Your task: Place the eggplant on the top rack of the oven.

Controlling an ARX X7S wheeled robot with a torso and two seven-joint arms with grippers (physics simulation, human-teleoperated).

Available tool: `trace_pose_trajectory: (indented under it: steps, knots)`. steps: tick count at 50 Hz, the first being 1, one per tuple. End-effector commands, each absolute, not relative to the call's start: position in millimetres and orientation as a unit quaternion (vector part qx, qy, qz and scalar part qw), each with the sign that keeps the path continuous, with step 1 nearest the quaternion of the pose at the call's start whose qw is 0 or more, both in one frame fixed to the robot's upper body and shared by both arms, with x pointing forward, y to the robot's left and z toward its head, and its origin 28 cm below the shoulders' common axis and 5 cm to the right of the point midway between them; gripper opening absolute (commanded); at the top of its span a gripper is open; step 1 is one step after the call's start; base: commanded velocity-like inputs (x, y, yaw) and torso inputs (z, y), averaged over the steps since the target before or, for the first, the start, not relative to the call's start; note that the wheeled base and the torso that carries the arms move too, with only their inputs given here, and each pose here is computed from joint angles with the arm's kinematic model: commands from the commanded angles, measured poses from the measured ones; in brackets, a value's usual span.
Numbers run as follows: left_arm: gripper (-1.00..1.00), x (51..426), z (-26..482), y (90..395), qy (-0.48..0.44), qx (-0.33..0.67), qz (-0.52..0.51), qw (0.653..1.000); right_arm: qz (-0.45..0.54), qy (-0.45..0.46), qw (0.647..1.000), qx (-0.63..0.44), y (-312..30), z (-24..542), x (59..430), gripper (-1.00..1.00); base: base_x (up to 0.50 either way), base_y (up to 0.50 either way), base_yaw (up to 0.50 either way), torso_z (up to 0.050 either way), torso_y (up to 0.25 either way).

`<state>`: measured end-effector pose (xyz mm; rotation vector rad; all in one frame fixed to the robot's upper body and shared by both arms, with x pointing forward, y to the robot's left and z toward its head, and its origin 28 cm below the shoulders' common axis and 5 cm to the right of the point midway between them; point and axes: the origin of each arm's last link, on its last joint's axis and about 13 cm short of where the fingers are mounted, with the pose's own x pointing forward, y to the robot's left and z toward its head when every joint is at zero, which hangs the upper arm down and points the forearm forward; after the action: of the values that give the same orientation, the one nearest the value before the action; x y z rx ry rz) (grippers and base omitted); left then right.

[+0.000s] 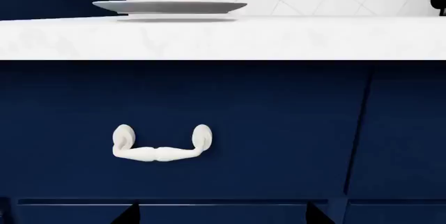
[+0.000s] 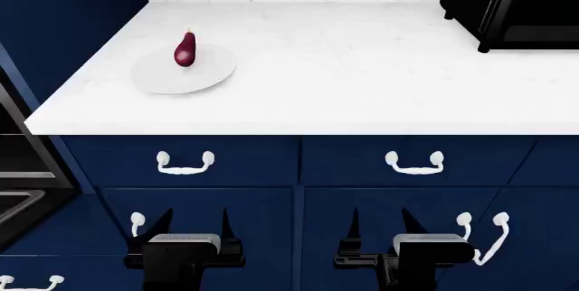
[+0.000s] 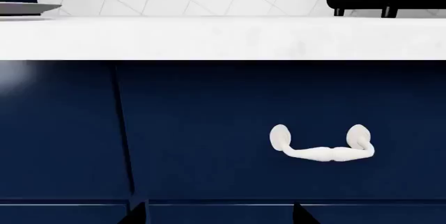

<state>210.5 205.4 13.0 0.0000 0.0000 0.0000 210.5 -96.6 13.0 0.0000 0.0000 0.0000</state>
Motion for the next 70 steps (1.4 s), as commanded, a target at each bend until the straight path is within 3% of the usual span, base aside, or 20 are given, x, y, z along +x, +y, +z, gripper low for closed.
trace_pose_trajectory:
  steps: [1, 8, 41, 48, 55, 64, 70]
  knots:
    - [1.0, 212.3, 14.0, 205.7, -0.003, -0.017, -0.008, 1.0, 0.001, -0.005, 1.0, 0.005, -96.7, 13.0, 210.8, 1.0, 0.0, 0.0, 0.0, 0.0, 0.0]
    - [1.0, 212.0, 13.5, 205.1, -0.001, -0.017, -0.008, 1.0, 0.005, 0.001, 1.0, 0.0, -96.2, 11.7, 212.0, 1.0, 0.0, 0.0, 0.0, 0.0, 0.0]
    - [1.0, 209.7, 22.7, 204.9, -0.005, -0.012, -0.014, 1.0, 0.007, -0.025, 1.0, 0.0, -94.5, 19.8, 210.5, 1.0, 0.0, 0.0, 0.0, 0.05, 0.006]
    - [1.0, 207.3, 67.5, 206.6, -0.03, -0.005, -0.01, 0.999, 0.021, -0.077, 0.997, -0.008, -89.8, 74.8, 202.0, 1.0, 0.0, 0.0, 0.0, 0.048, 0.002]
    - [1.0, 201.1, 119.0, 214.3, -0.037, 0.006, -0.089, 0.995, 0.06, -0.047, 0.996, -0.055, -100.1, 136.2, 180.4, 1.0, 0.0, 0.0, 0.0, 0.0, 0.0]
    - [1.0, 217.9, 162.9, 224.5, 0.005, -0.004, -0.11, 0.994, 0.112, -0.042, 0.993, -0.016, -102.4, 189.2, 179.6, 1.0, 0.0, 0.0, 0.0, 0.0, 0.0]
    - [1.0, 220.4, 197.0, 230.9, 0.003, -0.004, -0.138, 0.99, 0.101, -0.036, 0.99, -0.086, -109.9, 231.4, 182.0, 1.0, 0.0, 0.0, 0.0, 0.0, 0.0]
